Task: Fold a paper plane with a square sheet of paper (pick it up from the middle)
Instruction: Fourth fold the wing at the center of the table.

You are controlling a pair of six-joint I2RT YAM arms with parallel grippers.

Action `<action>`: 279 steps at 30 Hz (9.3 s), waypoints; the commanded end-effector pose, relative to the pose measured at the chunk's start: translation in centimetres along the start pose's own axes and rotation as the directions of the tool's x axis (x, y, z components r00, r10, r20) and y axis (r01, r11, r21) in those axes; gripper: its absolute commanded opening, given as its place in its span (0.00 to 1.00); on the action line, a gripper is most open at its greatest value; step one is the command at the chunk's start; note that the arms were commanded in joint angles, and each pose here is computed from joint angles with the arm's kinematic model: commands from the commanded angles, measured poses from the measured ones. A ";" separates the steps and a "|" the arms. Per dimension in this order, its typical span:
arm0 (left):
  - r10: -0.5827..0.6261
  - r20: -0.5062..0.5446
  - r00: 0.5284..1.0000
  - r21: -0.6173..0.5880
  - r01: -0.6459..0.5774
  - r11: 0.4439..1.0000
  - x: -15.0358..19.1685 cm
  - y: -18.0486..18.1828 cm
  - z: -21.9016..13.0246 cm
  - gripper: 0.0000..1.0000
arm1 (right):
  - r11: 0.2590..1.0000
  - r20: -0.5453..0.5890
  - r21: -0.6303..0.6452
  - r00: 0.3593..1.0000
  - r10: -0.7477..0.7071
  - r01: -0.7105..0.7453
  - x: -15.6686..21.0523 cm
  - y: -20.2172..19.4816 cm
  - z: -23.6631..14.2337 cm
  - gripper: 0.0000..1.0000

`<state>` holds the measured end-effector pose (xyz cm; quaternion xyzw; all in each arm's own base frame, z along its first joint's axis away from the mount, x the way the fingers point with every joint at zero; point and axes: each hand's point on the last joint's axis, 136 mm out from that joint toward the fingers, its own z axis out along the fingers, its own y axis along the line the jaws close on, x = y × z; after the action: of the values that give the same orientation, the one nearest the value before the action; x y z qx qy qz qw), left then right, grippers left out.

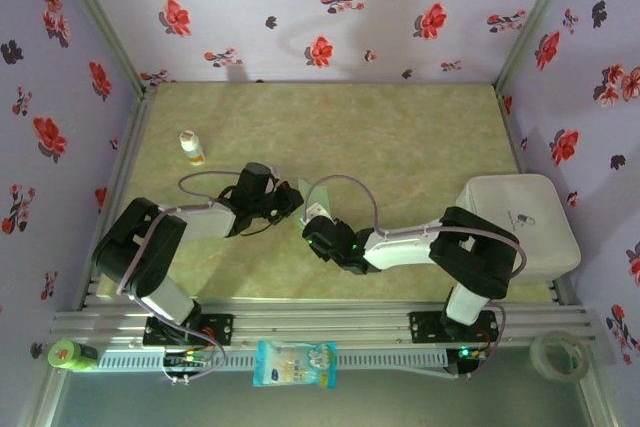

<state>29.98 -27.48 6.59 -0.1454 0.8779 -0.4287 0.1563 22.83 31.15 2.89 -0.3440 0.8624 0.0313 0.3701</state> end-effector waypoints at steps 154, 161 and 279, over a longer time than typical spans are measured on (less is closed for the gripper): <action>-0.017 -0.008 1.000 0.057 0.018 0.998 0.0 1.4 2.7 0.18 | 0.420 -0.447 -0.372 0.556 0.701 -0.828 2.0 -0.3 3.4 0.00; -0.019 0.096 0.995 -0.075 0.026 0.997 -0.5 3.6 -0.1 0.23 | 0.428 -0.439 -0.390 0.573 0.692 -0.815 1.8 -0.9 2.9 0.00; 0.045 -0.052 0.998 -0.118 -0.051 0.992 0.7 3.7 4.6 0.07 | 0.367 -0.521 -0.395 0.535 0.666 -0.842 1.6 0.3 2.6 0.09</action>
<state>30.87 -29.38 2.20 -0.1284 0.8964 -0.3971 0.1496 24.50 32.60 2.19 -0.0322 0.8822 0.4595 0.0980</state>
